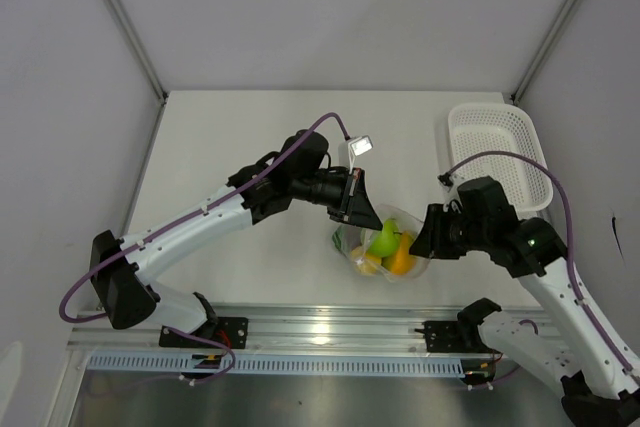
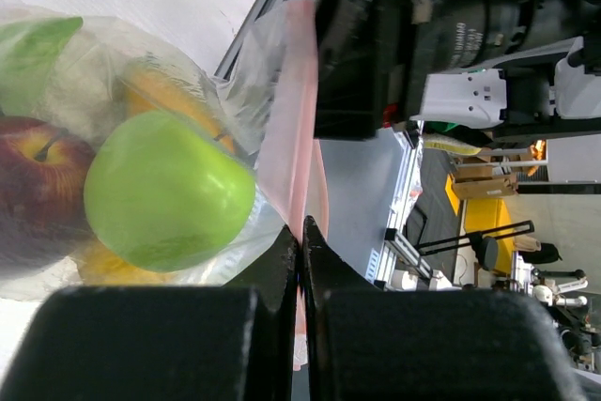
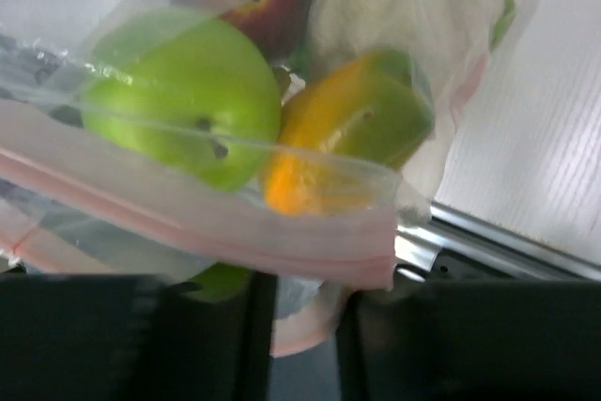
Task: Place the food in the zip-top bag and seal the zipper
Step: Adjust the zipper food storage bag at the center of the board.
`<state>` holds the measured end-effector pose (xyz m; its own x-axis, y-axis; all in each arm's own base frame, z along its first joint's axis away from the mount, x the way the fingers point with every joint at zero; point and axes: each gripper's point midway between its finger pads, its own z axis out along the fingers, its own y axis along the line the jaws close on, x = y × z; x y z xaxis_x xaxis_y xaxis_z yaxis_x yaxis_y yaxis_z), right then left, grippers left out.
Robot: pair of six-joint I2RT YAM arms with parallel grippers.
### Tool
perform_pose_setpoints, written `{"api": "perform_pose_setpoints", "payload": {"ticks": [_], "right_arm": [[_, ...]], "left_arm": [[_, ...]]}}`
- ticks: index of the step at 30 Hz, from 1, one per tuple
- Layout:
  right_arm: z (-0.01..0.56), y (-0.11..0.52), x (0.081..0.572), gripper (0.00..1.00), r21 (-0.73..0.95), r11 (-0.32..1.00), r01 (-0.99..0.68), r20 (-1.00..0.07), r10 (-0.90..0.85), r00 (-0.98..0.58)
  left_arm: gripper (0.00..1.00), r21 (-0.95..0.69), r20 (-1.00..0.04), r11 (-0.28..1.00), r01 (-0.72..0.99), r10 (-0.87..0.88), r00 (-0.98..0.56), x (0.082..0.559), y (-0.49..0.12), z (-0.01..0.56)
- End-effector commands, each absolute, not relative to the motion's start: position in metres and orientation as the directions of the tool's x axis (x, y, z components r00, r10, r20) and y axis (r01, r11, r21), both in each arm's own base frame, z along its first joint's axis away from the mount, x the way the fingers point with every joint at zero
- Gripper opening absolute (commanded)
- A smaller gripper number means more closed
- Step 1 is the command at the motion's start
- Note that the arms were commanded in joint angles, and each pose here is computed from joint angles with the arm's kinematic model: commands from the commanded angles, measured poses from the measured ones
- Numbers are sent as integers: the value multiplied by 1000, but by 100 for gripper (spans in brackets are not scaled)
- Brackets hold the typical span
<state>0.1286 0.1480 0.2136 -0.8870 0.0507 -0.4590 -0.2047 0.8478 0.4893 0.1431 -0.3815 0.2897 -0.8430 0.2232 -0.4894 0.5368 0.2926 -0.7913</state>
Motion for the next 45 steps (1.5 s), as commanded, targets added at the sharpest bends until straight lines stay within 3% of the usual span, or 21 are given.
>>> {"api": "perform_pose_setpoints", "payload": {"ticks": [1, 2, 4, 7, 11, 16, 24, 27, 34, 37, 41, 45], "right_arm": [[220, 167, 150, 24, 526, 812, -254, -512, 64, -857], [222, 168, 155, 11, 523, 813, -255, -519, 67, -852], [234, 168, 159, 1, 513, 814, -271, -543, 64, -837], [257, 163, 166, 0, 475, 829, -294, -595, 56, -802], [331, 160, 176, 0, 461, 813, -355, -708, 96, -700], [368, 170, 172, 0, 507, 754, -417, -740, 133, -659], [272, 194, 192, 0, 556, 755, -347, -617, 95, -782], [259, 194, 195, 0, 555, 765, -327, -591, 86, -802], [334, 193, 199, 0, 542, 739, -400, -688, 116, -716], [348, 197, 196, 0, 562, 707, -429, -700, 131, -702], [316, 201, 200, 0, 575, 714, -399, -663, 120, -739], [288, 204, 203, 0, 587, 721, -368, -622, 111, -775]], "left_arm": [[1, -780, -551, 238, 579, 180, -815, 142, -378, 322], [1, -777, -551, 244, 580, 181, -815, 143, -377, 320], [1, -770, -557, 252, 586, 183, -810, 143, -375, 320], [1, -742, -583, 273, 613, 191, -790, 144, -371, 323], [1, -675, -667, 267, 688, 179, -724, 144, -360, 353], [1, -660, -687, 248, 709, 184, -703, 133, -347, 363], [1, -739, -548, 316, 595, 231, -804, 138, -361, 286], [1, -740, -555, 301, 601, 230, -799, 140, -365, 294], [1, -716, -640, 209, 666, 182, -746, 133, -361, 363], [1, -729, -629, 197, 655, 184, -755, 130, -361, 359], [1, -745, -562, 273, 609, 236, -793, 138, -368, 309], [1, -755, -530, 296, 585, 250, -810, 142, -372, 293]]}}
